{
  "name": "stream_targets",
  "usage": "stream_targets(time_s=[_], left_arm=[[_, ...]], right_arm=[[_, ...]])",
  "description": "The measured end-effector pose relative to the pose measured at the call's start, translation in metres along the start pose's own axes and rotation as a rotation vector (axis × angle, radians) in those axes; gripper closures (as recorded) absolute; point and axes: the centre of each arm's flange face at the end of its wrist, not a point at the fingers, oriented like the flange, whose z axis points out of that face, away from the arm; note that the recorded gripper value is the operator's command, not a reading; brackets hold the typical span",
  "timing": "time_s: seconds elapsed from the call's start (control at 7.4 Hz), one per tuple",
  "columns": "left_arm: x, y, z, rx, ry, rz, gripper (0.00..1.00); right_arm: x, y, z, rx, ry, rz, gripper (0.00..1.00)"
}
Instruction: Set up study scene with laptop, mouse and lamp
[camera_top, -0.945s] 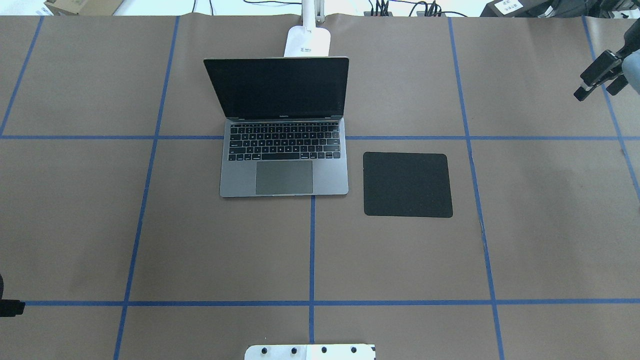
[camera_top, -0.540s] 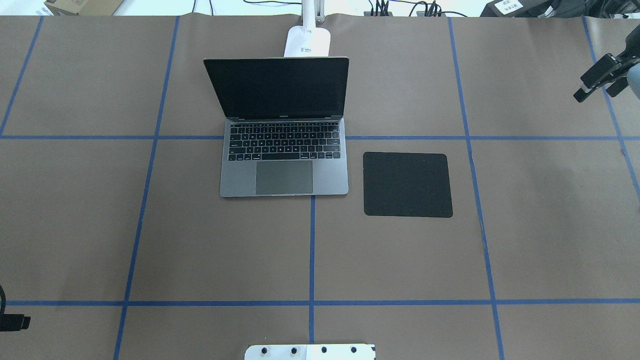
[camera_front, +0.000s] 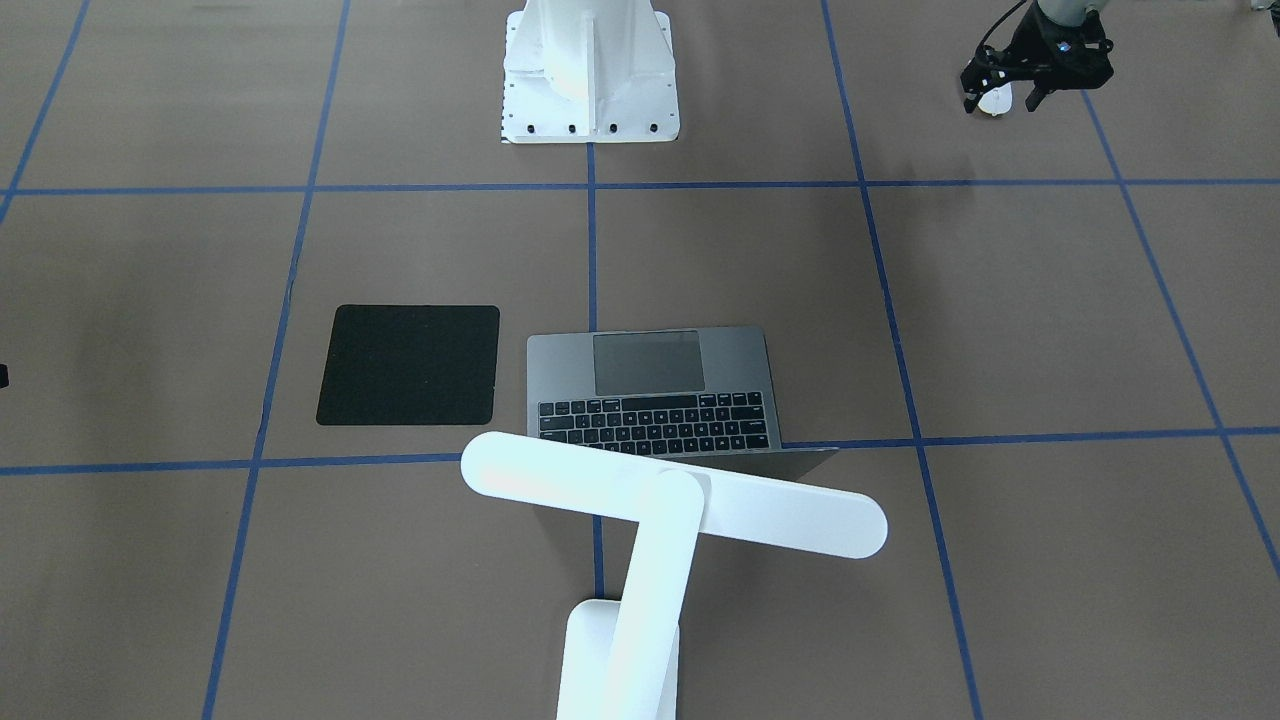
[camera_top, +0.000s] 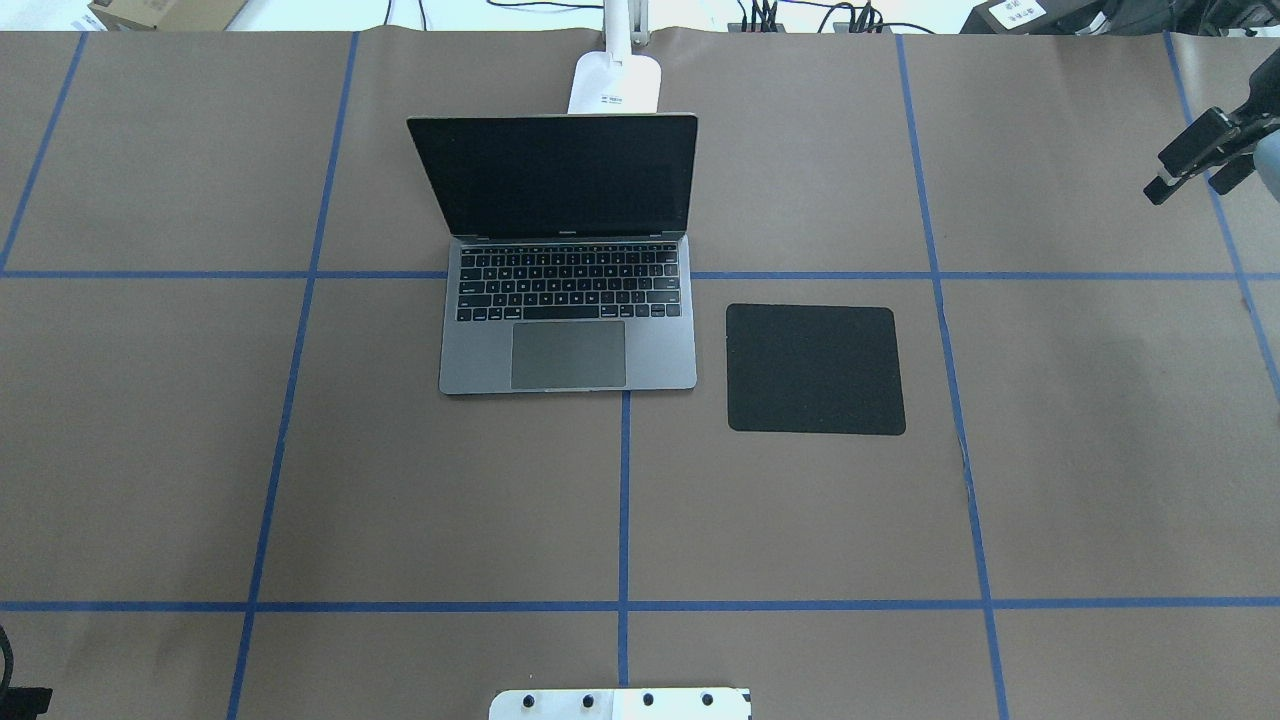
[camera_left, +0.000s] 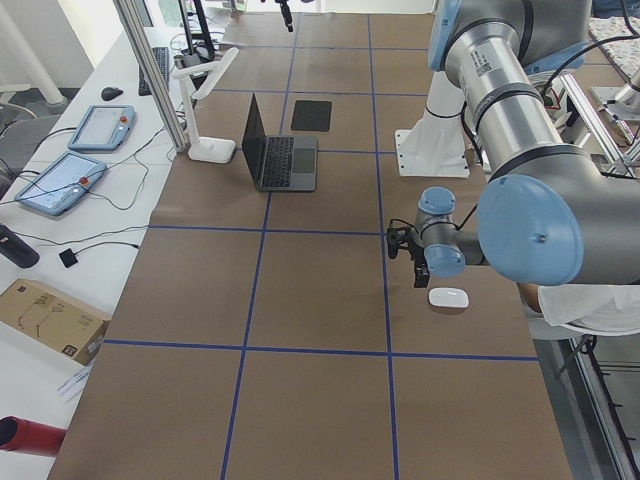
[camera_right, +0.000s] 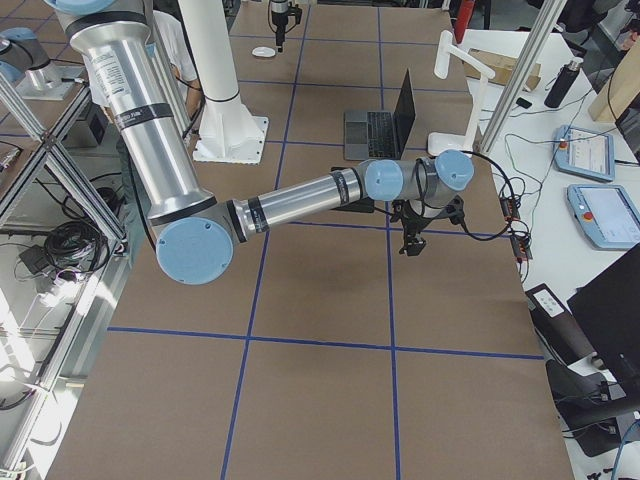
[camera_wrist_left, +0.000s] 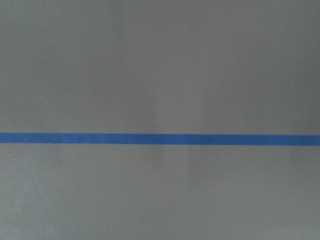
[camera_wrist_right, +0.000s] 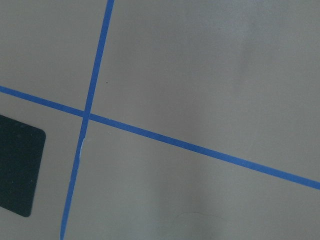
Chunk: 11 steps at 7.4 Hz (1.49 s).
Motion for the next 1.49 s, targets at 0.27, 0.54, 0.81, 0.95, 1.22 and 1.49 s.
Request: stream_targets(time_s=[0.27,0.54,0.81,0.95,1.22,1.49], left_arm=[[-0.001,0.019,0.012,-0.012,0.006,0.033,0.01],[-0.008,0.025,0.009,-0.026,0.016,0.045,0.01],[-0.02,0.032,0.013,-0.046,0.008,0.023,0.01],[-0.024,0.035,0.017,-0.054,0.005,0.009,0.01],[-0.031,0.042,0.024,-0.079,0.014,-0.002,0.01],[-0.033,0.051,0.032,-0.11,0.039,-0.013,0.01]], right_arm=[[0.0,0.0,0.001,-0.002,-0.001,0.001,0.0],[-0.001,0.001,0.001,-0.002,-0.003,0.001,0.0],[-0.002,0.001,0.0,0.0,-0.005,-0.001,0.0],[-0.004,0.001,-0.001,0.002,-0.005,-0.002,0.0],[-0.007,0.002,-0.003,0.007,-0.005,-0.008,0.0],[-0.007,0.002,-0.003,0.008,-0.005,-0.01,0.0]])
